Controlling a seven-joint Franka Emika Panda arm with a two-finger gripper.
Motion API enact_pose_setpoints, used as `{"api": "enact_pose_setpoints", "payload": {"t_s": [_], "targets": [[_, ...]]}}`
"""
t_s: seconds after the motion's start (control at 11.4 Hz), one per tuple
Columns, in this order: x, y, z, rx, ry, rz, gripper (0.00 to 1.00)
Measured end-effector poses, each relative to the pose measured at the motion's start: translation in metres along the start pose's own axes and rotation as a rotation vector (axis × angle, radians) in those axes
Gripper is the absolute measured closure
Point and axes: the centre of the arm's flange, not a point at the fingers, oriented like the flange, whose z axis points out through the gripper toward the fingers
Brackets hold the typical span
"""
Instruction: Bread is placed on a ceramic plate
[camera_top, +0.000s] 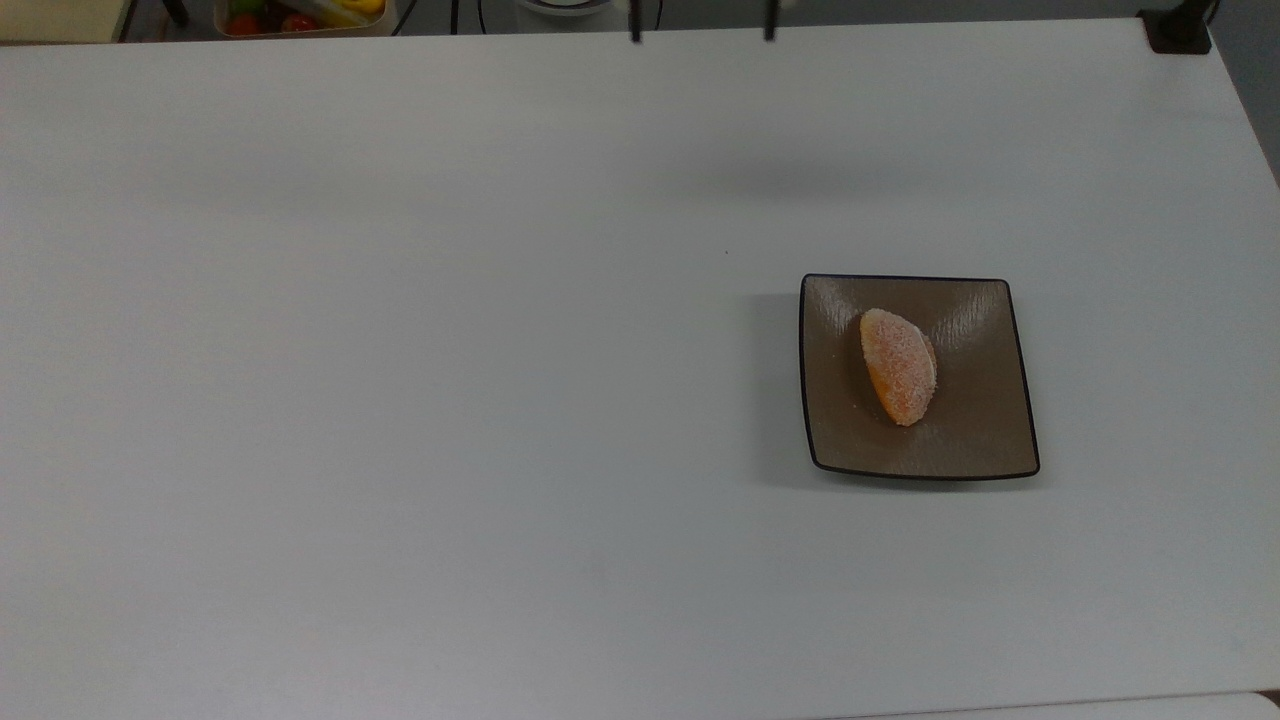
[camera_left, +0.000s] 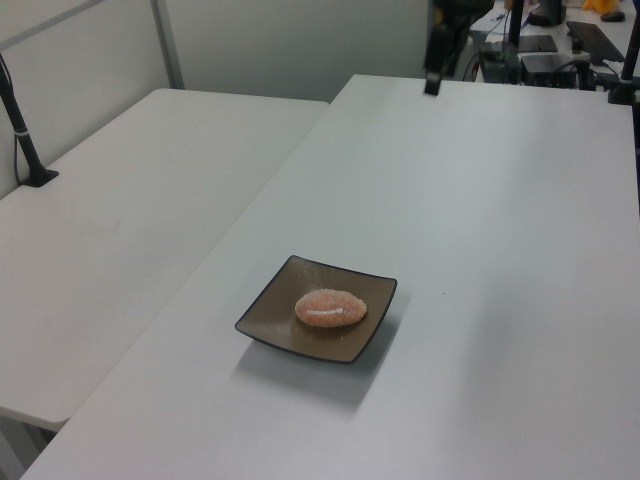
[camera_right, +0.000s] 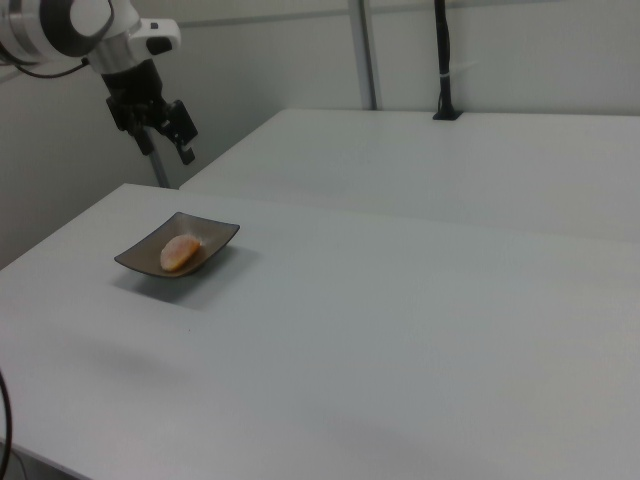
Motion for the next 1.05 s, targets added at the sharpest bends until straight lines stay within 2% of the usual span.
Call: {"api": "enact_pose_setpoints", "payload": {"t_s": [0.26,0.44,0.62,0.79,1.05], "targets": [[-0.020,0.059,-0.024,-0.026,-0.046,0.096,0.00],[-0.021,0.088,-0.015,-0.014,-0.071,0.150,0.00],[-0.020,0.100,-0.006,-0.006,-0.092,0.083,0.00],[-0.018,0.102,0.000,0.001,-0.095,-0.071,0.00],[-0.011,0.101,0.012,0.004,-0.090,-0.131,0.00]]}}
